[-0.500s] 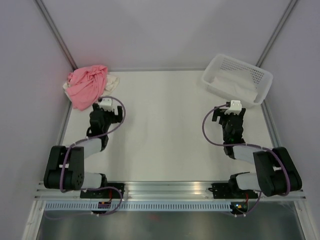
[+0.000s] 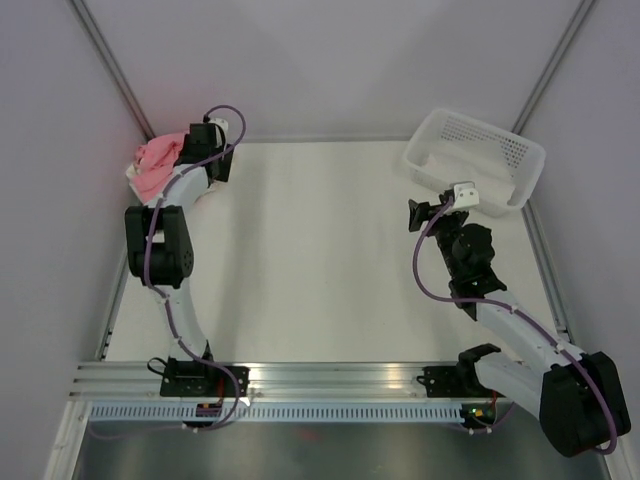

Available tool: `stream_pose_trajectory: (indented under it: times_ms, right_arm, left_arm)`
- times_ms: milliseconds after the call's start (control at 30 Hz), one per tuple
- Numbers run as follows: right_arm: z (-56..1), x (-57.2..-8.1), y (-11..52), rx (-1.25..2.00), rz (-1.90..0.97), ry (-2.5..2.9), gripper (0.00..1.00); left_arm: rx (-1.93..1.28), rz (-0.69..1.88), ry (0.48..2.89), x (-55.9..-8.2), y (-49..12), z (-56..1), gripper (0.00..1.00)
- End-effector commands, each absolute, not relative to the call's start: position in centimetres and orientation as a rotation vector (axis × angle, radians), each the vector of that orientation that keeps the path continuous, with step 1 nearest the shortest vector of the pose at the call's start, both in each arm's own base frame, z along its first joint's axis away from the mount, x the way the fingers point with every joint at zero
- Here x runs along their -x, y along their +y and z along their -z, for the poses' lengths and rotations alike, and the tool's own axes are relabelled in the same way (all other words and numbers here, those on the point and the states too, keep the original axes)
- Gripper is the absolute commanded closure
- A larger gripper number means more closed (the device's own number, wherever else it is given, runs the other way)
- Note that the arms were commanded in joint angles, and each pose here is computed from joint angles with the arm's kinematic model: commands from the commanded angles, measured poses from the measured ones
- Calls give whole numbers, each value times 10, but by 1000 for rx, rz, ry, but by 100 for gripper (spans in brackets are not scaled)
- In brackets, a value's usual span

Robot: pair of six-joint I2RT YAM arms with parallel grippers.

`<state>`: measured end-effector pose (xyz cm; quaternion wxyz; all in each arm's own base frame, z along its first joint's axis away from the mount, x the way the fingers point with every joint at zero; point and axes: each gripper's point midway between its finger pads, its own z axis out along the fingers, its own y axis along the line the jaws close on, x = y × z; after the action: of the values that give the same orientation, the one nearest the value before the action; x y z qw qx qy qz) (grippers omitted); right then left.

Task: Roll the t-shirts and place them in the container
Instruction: Grab a tshirt with the left arm

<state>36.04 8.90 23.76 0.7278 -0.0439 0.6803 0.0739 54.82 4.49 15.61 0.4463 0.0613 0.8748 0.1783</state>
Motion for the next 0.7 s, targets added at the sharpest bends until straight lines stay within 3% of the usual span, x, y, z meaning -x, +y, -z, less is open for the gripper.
stream_pose_trajectory:
  times_ms: [0, 400, 467, 567, 667]
  right_arm:
    - [-230, -352, 113, 184, -237, 1548, 22]
    - [-217, -346, 128, 231, -276, 1554, 20]
    - [-215, -346, 131, 242, -285, 1559, 20]
    - [-215, -346, 134, 252, -290, 1567, 19]
    - [-214, -346, 134, 252, -283, 1572, 19]
  left_arm:
    - [-131, -628, 2306, -539, 95, -134, 16]
    - [-130, -710, 2315, -587, 107, -102, 42]
    - [-171, -672, 2337, -590, 101, -89, 43]
    - [-217, -606, 2393, -589, 93, -70, 33]
    - [-216, -573, 2412, -589, 90, -64, 31]
